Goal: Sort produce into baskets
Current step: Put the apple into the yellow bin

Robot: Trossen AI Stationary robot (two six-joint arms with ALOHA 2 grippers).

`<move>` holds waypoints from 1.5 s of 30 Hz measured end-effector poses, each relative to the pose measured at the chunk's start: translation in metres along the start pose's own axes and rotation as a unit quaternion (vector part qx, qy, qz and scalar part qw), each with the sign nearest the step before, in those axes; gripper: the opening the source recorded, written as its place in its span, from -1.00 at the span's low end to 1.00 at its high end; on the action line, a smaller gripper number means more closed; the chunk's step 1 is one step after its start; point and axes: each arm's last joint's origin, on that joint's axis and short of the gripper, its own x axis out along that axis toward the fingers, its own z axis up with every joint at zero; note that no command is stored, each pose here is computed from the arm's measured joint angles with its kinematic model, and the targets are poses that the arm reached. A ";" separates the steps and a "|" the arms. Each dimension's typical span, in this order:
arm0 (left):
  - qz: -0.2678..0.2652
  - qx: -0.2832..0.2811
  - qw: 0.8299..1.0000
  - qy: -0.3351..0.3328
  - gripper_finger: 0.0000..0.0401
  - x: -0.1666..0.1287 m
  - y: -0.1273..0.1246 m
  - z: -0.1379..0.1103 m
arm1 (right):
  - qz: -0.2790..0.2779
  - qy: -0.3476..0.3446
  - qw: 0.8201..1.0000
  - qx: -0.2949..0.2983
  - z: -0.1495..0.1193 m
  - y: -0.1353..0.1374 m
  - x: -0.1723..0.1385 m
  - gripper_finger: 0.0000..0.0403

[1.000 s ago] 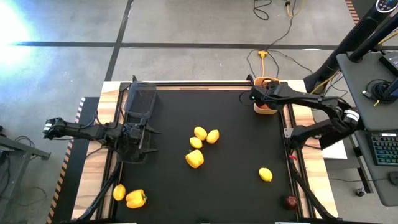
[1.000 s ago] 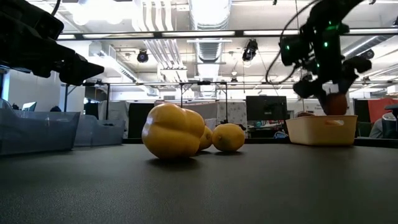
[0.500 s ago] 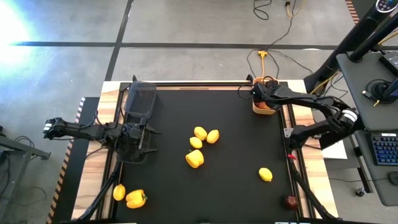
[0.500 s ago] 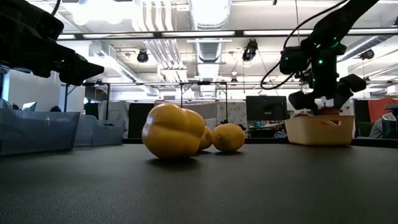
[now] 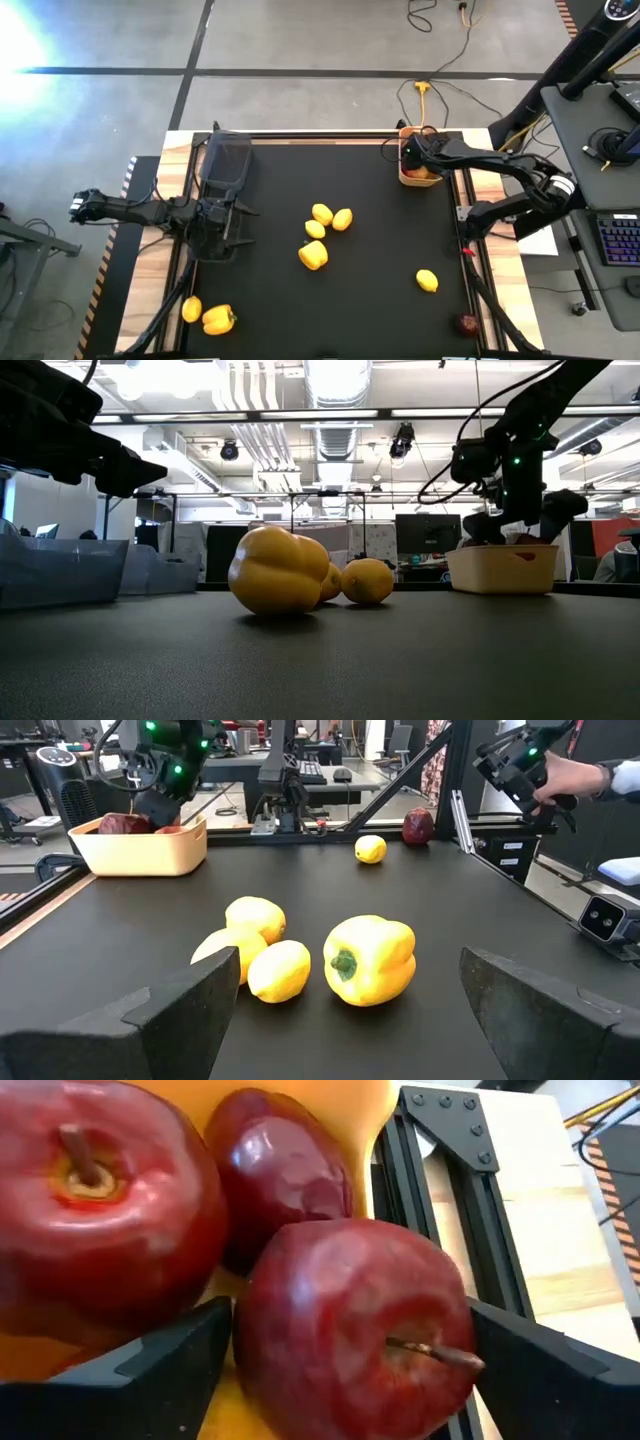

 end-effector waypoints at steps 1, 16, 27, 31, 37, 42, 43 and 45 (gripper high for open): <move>0.000 0.000 1.000 0.000 0.79 0.000 0.000 0.000 | 0.003 -0.004 1.000 -0.005 0.002 -0.001 -0.003 0.83; 0.000 0.000 1.000 0.000 0.79 0.000 0.000 0.000 | 0.185 -0.045 0.981 -0.027 0.013 -0.030 -0.087 0.85; 0.000 0.000 1.000 0.000 0.79 0.000 0.000 0.000 | 0.386 0.076 0.912 -0.114 -0.069 -0.009 -0.147 0.85; 0.000 0.000 1.000 0.000 0.79 0.000 0.000 0.000 | 0.410 0.159 0.886 -0.147 -0.111 -0.006 -0.167 0.85; 0.000 0.000 1.000 0.000 0.79 0.000 0.000 0.000 | 0.382 0.325 0.847 -0.179 -0.177 -0.012 -0.192 0.85; 0.000 0.000 1.000 0.000 0.79 0.000 0.000 0.000 | 0.327 0.423 0.821 -0.202 -0.220 -0.022 -0.207 0.85; 0.000 0.000 1.000 0.000 0.79 0.000 0.000 0.000 | 0.315 0.433 0.820 -0.204 -0.225 -0.024 -0.211 0.85; 0.000 0.000 1.000 0.000 0.79 0.000 0.000 0.000 | 0.303 0.444 0.817 -0.207 -0.233 -0.027 -0.219 0.85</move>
